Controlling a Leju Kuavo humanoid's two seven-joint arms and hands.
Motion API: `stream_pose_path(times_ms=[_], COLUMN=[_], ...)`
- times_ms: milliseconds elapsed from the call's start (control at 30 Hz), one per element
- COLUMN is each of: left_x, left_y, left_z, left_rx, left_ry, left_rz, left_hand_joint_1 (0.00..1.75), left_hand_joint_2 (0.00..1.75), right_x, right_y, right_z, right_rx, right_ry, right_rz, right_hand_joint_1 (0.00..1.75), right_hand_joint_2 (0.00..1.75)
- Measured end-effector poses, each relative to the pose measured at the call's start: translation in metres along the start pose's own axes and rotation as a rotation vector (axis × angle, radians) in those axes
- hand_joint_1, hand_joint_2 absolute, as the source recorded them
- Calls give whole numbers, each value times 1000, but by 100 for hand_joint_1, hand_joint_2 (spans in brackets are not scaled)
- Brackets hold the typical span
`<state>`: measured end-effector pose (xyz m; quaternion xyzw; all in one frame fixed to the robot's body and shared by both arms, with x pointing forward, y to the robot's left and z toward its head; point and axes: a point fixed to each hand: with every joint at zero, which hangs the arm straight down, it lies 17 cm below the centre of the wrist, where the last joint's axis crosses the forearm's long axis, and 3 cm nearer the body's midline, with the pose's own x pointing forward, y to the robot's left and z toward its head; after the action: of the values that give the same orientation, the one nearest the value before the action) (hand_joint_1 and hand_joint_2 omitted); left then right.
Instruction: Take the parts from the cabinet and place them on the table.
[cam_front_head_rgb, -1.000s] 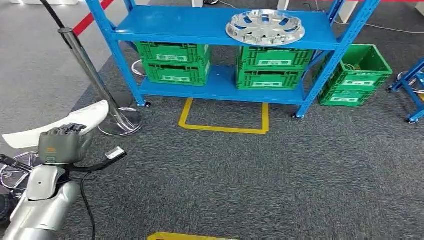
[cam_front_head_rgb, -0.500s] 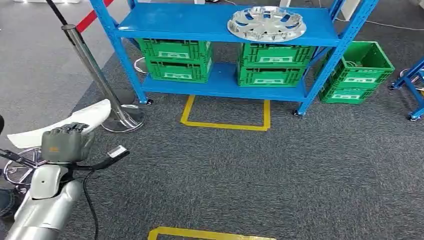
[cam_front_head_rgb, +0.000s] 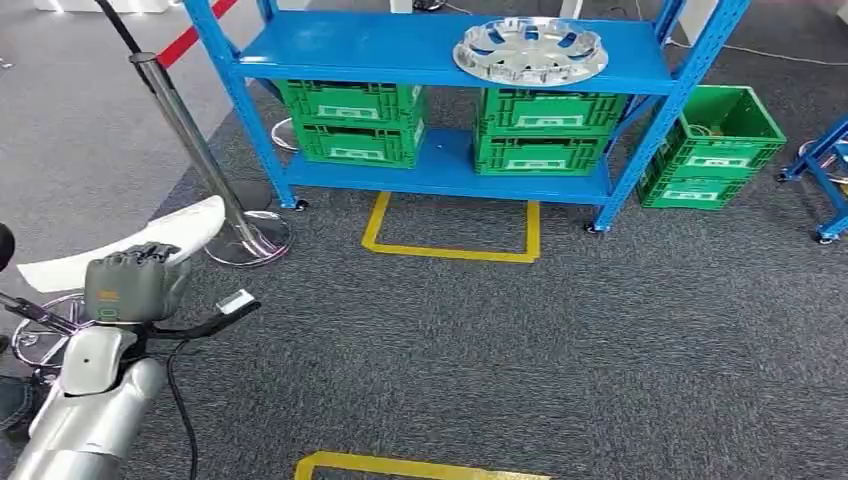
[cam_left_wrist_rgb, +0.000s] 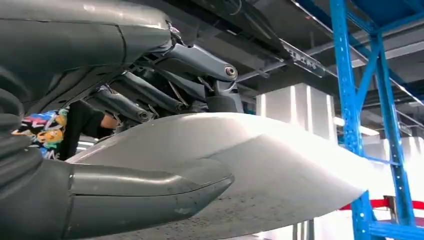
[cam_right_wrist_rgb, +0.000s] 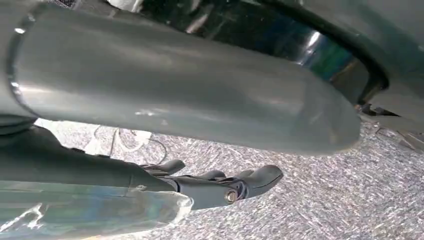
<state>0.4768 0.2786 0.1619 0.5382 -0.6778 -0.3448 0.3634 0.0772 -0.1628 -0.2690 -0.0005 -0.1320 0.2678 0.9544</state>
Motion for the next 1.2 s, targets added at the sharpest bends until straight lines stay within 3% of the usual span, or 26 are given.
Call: stream_pose_path(times_ms=[533, 733, 1200], left_x=[1, -11, -29], left_y=[1, 4, -1], left_z=[-7, -5, 10], left_rx=[4, 12, -11], left_ry=[-9, 5, 27], left_rz=[-3, -16, -34], left_hand_joint_1=[161, 161, 161], left_hand_joint_2=[175, 175, 175], right_x=[0, 1, -5], right_y=[0, -22, -33], right_z=[0, -2, -3], right_rx=[-1, -111, -149], right_ry=[-2, -10, 3], right_rz=[20, 40, 49], right_hand_joint_1=[0, 0, 0], right_hand_joint_2=[0, 0, 0])
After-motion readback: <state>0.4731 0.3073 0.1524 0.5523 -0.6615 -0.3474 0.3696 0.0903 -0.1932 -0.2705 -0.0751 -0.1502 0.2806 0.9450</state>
